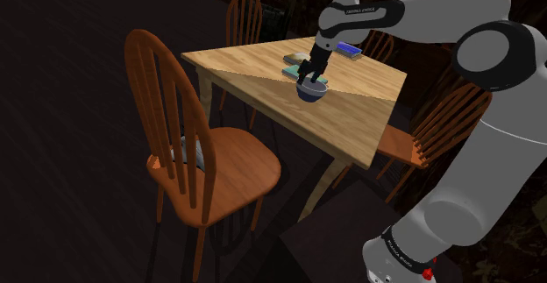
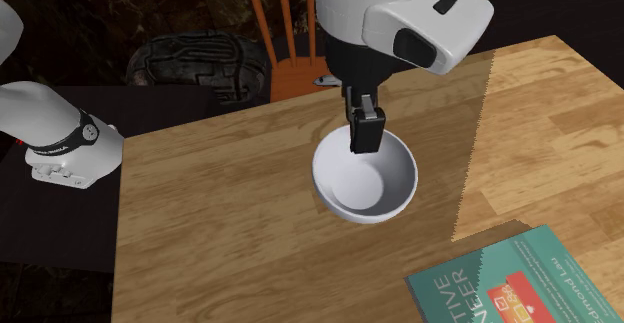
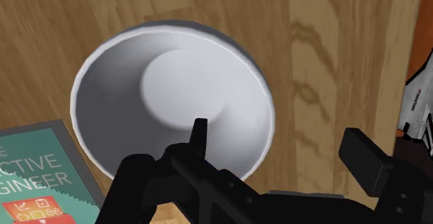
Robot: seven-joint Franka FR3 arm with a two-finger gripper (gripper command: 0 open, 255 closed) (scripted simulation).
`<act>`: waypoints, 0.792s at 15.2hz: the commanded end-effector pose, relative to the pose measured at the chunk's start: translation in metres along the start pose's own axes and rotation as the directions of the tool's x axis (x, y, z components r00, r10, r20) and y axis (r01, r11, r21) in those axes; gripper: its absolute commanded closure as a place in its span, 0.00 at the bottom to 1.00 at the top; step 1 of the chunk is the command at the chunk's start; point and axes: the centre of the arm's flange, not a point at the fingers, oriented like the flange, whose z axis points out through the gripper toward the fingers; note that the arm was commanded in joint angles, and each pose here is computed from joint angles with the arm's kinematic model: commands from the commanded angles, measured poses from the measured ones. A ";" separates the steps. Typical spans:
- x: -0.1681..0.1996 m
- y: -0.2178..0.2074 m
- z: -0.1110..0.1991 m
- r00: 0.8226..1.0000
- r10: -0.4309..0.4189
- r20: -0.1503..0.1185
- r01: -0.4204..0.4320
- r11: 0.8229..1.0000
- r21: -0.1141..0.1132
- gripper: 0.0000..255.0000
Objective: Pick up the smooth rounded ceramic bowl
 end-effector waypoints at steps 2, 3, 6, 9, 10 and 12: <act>0.000 0.000 0.009 1.000 0.000 0.000 0.000 1.000 0.000 0.00; -0.001 -0.001 0.009 1.000 0.000 0.000 0.000 1.000 0.000 1.00; -0.001 -0.001 0.009 1.000 0.000 0.000 0.000 1.000 0.000 1.00; -0.001 -0.001 0.009 1.000 0.000 0.000 0.000 1.000 0.000 1.00; -0.001 -0.001 0.009 1.000 0.000 0.000 0.000 1.000 0.000 1.00; 0.000 0.000 0.009 1.000 0.000 0.000 0.000 1.000 0.000 1.00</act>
